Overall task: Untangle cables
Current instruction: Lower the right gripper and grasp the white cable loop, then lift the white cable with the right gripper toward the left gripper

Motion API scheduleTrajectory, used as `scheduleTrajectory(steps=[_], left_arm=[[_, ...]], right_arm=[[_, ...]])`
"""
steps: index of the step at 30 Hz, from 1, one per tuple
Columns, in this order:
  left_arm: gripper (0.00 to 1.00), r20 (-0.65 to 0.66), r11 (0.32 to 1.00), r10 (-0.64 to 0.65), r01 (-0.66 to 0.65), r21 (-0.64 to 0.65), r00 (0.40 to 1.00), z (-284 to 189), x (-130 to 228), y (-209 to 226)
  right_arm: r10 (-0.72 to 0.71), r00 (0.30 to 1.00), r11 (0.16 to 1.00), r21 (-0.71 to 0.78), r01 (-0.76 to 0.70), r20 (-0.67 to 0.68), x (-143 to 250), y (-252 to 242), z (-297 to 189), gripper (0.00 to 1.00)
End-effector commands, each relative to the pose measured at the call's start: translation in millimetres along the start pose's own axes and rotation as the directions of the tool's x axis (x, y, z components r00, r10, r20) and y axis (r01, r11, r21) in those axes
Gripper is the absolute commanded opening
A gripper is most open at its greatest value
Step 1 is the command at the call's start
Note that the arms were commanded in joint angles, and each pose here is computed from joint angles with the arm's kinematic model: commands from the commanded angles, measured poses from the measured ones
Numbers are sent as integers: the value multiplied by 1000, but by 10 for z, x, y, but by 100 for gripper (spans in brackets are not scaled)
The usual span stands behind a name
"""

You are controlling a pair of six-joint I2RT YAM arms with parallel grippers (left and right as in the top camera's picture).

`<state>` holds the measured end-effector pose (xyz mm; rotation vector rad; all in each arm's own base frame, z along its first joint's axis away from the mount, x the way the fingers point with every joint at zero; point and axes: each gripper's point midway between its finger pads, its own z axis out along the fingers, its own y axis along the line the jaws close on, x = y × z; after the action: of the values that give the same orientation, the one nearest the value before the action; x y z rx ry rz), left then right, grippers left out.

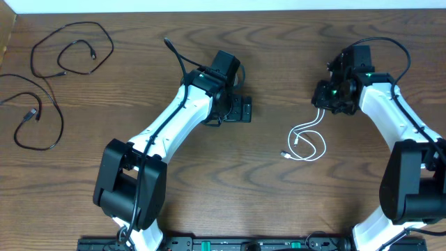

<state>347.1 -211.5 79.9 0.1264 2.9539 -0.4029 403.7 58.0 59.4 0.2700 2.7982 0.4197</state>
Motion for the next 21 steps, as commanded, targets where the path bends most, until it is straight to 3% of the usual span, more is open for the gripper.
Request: scheduleTrajectory(steps=[1,5,9,13,18,21], left_arm=[[99,-14,1000,-11,11,-22,1000,56,30,57],[99,-14,1000,-11,11,-22,1000,56,30,57],[99,-14,1000,-11,11,-22,1000,56,30,57],[99,-14,1000,-11,11,-22,1000,56,30,57],[99,-14,1000,-11,11,-22,1000,56,30,57],[99,-14,1000,-11,11,-22,1000,56,30,57]], right_arm=[[-11,1000,1000,7,11,0,5,-8,40,20],[-5,1000,1000,6,5,9,-37,-19,2,1],[-3,1000,998,-58,3,0,-86,128,-143,1],[-26,1000,967,-253,25,3,-163,549,-434,1],[-113,991,776,-616,136,77,-261,1312,-1135,1],[-165,975,646,-731,219,147,-247,1591,-1559,1]])
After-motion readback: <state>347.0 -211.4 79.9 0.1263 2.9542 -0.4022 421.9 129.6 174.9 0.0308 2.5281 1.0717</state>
